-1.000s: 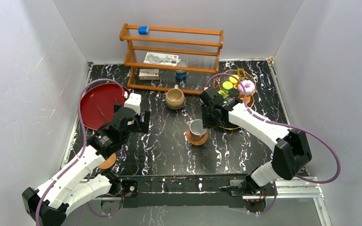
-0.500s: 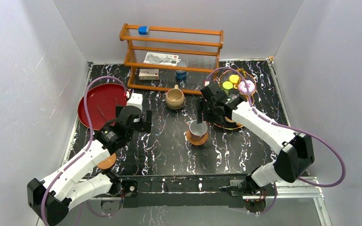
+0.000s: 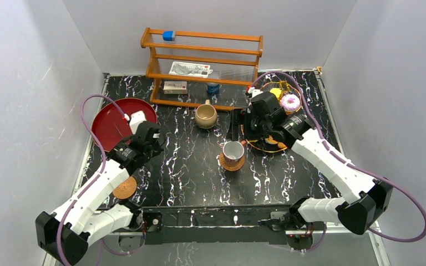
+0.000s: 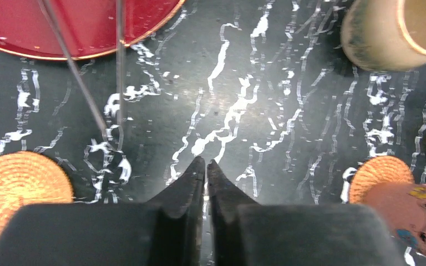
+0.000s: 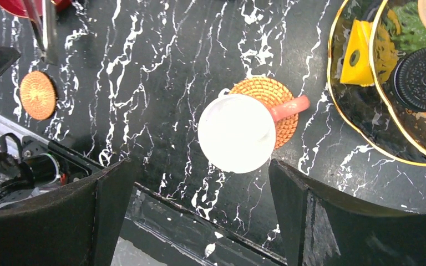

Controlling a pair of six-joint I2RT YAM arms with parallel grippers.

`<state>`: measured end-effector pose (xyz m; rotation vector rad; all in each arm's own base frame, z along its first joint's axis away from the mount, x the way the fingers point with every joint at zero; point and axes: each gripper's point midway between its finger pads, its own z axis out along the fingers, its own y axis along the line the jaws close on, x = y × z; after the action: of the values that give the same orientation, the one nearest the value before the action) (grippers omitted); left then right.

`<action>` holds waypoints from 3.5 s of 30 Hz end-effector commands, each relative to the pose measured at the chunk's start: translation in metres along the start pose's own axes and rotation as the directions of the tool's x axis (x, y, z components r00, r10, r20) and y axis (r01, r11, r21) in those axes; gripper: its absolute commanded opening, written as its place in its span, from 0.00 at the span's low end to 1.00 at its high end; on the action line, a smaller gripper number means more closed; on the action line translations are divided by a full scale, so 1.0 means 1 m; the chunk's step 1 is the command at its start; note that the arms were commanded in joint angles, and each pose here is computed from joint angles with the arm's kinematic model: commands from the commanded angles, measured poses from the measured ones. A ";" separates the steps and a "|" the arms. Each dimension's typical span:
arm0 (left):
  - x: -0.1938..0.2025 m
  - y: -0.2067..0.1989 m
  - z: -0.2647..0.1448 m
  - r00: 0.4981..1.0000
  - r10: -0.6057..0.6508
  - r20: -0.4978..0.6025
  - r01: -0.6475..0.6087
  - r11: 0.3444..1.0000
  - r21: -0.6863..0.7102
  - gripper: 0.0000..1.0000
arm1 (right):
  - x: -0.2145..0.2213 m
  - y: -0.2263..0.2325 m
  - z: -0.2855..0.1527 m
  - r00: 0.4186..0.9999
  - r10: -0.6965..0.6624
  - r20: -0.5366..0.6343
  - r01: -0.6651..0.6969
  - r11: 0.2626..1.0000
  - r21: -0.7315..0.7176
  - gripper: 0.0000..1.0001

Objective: Serve the afternoon tea
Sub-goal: Place the cup on the coaster, then move the coaster to the center of the board.

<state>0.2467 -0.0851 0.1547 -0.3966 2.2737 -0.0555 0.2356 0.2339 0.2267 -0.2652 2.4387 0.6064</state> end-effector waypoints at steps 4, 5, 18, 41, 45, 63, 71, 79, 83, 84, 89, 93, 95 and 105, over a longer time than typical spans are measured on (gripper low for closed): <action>-0.006 0.049 0.007 0.936 -0.350 -0.021 0.336 0.913 -0.229 0.00 | -0.014 0.018 -0.017 0.995 -0.049 0.088 0.059 0.993 -0.107 0.99; -0.004 0.059 0.009 0.918 -0.396 -0.018 0.376 0.884 -0.279 0.00 | -0.014 0.019 -0.018 0.994 -0.053 0.092 0.063 0.992 -0.112 0.99; 0.063 0.184 0.002 0.594 -0.773 0.222 0.651 0.300 -0.697 0.00 | -0.008 0.017 -0.020 0.993 -0.075 0.088 0.085 0.989 -0.120 0.99; 0.144 0.166 0.028 0.379 -0.920 0.104 0.632 0.175 -0.754 0.00 | -0.008 0.016 -0.015 0.992 -0.089 0.088 0.100 0.988 -0.120 0.99; 0.147 0.150 0.028 0.356 -0.934 0.034 0.644 0.219 -0.734 0.00 | -0.010 0.015 -0.014 0.991 -0.095 0.092 0.106 0.988 -0.114 0.99; 0.170 0.067 0.016 0.432 -0.882 -0.187 0.552 0.423 -0.719 0.00 | -0.011 0.013 -0.019 0.989 -0.097 0.113 0.109 0.989 -0.104 0.99; 0.173 0.037 0.014 0.497 -0.838 -0.226 0.520 0.496 -0.696 0.00 | -0.012 0.014 -0.023 0.988 -0.092 0.124 0.106 0.988 -0.109 0.99; 0.175 -0.010 0.023 0.615 -0.737 -0.279 0.467 0.626 -0.625 0.00 | -0.013 0.015 -0.028 0.987 -0.089 0.135 0.104 0.988 -0.115 0.99; 0.165 -0.040 0.031 0.680 -0.659 -0.322 0.452 0.722 -0.523 0.00 | -0.012 0.015 -0.030 0.987 -0.089 0.137 0.106 0.987 -0.118 0.99; 0.160 -0.047 0.033 0.701 -0.638 -0.320 0.452 0.744 -0.493 0.00 | -0.012 0.015 -0.030 0.986 -0.090 0.137 0.106 0.987 -0.118 0.99; 0.123 -0.072 0.032 0.819 -0.504 -0.275 0.409 0.848 -0.337 0.00 | -0.014 0.018 -0.032 0.985 -0.090 0.148 0.110 0.985 -0.134 0.99; 0.093 -0.074 0.028 0.888 -0.407 -0.213 0.356 0.903 -0.238 0.00 | -0.017 0.022 -0.031 0.984 -0.087 0.156 0.111 0.982 -0.152 0.99; 0.080 -0.069 0.024 0.920 -0.352 -0.174 0.318 0.927 -0.200 0.02 | -0.020 0.025 -0.029 0.984 -0.079 0.158 0.104 0.982 -0.156 0.99; 0.038 -0.046 -0.004 0.999 0.020 -0.033 -0.019 0.999 0.033 0.51 | -0.049 0.039 -0.011 0.985 -0.062 0.160 0.087 0.984 -0.155 0.99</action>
<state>0.2335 -0.1677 0.1276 -0.6104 2.3632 -0.2031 0.2371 0.2476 0.2446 -0.3662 2.3349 0.7048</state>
